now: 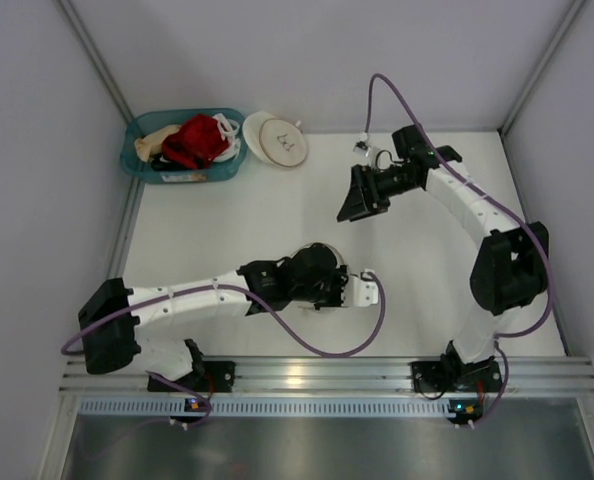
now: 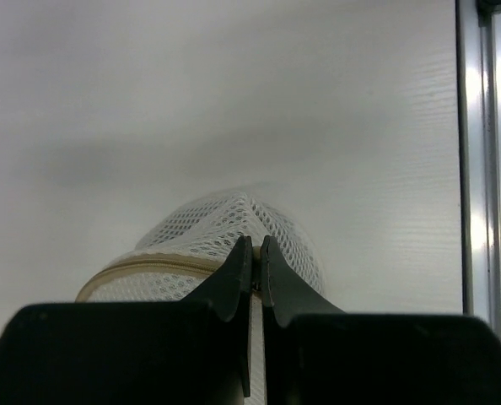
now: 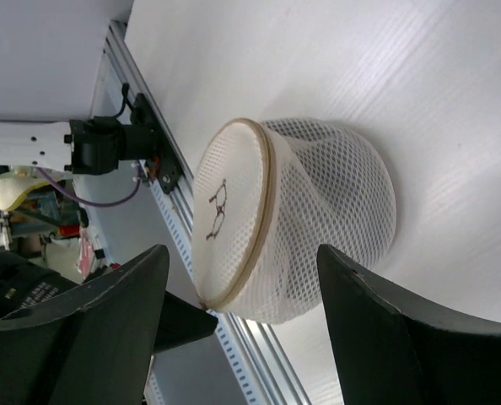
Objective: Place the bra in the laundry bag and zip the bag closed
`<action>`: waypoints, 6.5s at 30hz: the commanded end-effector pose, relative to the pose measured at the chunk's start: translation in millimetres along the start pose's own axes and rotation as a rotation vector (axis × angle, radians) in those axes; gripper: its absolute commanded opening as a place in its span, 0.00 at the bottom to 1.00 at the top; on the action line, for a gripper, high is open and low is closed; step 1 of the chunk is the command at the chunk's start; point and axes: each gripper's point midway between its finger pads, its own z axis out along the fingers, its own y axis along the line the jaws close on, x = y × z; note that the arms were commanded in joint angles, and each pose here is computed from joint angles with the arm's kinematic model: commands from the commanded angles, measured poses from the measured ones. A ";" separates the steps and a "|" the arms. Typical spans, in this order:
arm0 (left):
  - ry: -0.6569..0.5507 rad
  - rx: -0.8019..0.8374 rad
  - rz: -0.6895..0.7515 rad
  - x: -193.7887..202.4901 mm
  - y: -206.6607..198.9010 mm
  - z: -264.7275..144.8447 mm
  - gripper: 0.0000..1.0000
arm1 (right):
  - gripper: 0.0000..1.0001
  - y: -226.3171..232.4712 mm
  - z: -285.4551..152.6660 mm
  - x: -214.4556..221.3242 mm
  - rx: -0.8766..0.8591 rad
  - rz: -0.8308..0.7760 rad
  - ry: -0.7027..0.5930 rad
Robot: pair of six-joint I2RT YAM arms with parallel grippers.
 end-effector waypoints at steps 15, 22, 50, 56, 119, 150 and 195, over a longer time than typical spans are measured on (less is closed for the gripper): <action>-0.137 -0.154 -0.006 -49.5 72.7 -1.9 0.00 | 0.65 17.4 8.6 78.6 -0.076 0.070 0.155; -0.154 -0.042 0.005 -45.2 47.6 -3.1 0.00 | 0.04 16.8 15.9 72.6 -0.065 0.043 0.173; -0.108 0.012 -0.126 -28.3 16.6 -11.2 0.00 | 0.55 -6.9 -29.9 23.9 0.024 0.019 0.057; -0.143 -0.044 -0.050 -38.2 32.3 -7.7 0.00 | 0.56 -1.7 -34.7 72.5 -0.024 0.089 0.115; 0.002 -0.747 -0.902 85.0 237.4 -157.5 0.98 | 0.44 -263.4 -272.0 -126.0 0.344 0.382 -0.977; -0.240 -0.751 -1.197 147.0 335.8 -157.8 0.75 | 0.99 -73.2 -308.8 4.4 1.019 -0.413 -0.739; -0.631 0.219 -1.648 30.0 222.7 -135.9 0.00 | 0.77 14.2 -155.2 -18.2 0.154 -0.216 -0.599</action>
